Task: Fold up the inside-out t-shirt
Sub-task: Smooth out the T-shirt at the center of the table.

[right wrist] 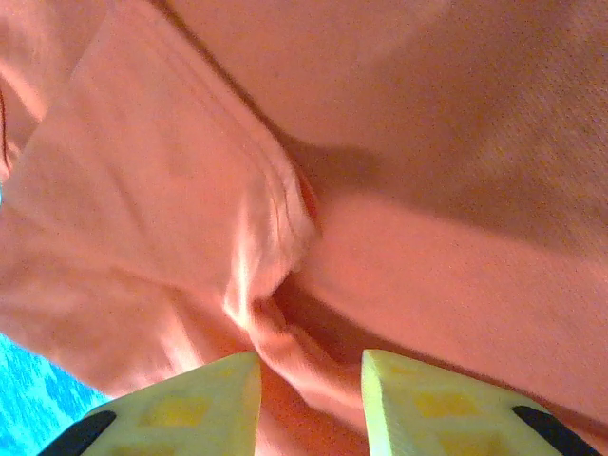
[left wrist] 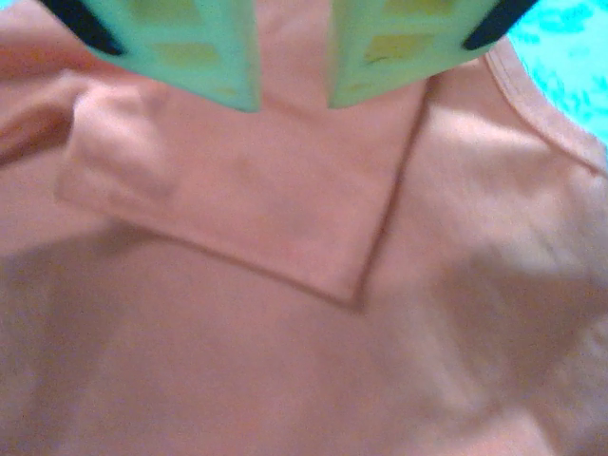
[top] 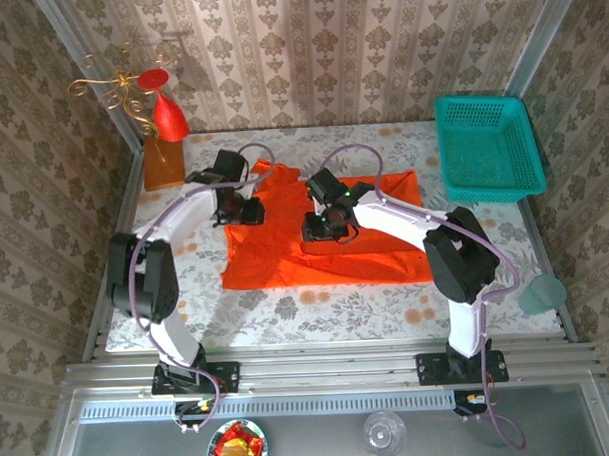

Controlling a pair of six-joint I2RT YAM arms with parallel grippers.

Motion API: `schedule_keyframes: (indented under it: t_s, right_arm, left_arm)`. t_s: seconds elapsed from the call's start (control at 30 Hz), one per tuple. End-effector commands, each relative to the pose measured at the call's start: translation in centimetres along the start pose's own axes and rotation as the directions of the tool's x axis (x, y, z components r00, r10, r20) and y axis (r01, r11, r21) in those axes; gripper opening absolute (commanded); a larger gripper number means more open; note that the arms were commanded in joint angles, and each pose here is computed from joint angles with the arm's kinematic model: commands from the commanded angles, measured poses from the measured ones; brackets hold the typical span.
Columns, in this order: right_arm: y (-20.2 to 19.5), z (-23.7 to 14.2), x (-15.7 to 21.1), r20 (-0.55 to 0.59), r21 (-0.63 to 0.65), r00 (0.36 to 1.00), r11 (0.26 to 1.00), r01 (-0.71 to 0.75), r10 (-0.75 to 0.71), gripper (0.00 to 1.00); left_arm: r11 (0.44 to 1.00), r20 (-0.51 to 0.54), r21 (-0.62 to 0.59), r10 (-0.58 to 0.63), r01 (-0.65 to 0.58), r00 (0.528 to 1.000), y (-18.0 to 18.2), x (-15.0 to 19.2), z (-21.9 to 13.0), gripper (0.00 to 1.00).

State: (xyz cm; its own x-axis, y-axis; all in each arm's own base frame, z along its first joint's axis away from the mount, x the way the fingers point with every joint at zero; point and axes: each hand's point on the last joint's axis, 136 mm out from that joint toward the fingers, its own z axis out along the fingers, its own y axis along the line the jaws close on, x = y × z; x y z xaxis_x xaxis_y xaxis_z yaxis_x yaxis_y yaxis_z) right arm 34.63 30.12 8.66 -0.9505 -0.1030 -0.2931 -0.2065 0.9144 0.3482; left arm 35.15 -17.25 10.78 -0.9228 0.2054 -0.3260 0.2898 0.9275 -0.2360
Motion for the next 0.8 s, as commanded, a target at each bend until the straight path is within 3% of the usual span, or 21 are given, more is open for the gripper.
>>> schedule_keyframes:
  t_s: [0.0,0.13,0.4,0.77]
  right_arm:
    - [-1.4,-0.8,3.0,-0.118,0.036,0.984,0.989,0.142,-0.137,0.33]
    - [-1.3,-0.2,4.2,-0.206,-0.012,0.924,0.945,0.328,-0.323,0.31]
    - [-0.2,1.8,5.1,-0.183,-0.203,0.754,0.775,0.598,-0.63,0.32]
    - [-1.2,4.2,3.9,-0.221,-0.249,0.691,0.725,0.642,-0.688,0.35]
  left_arm:
    - [0.998,-0.123,-0.012,-0.067,0.066,0.99,-0.8,5.7,0.9,0.16]
    - [0.997,-0.19,0.017,-0.075,0.08,0.979,-2.3,10.3,2.5,0.1]
    - [0.987,-0.271,-0.075,-0.156,0.14,0.95,-0.1,14.4,5.2,0.05]
    - [0.983,-0.305,-0.103,-0.175,0.151,0.936,0.6,15.6,6.4,0.05]
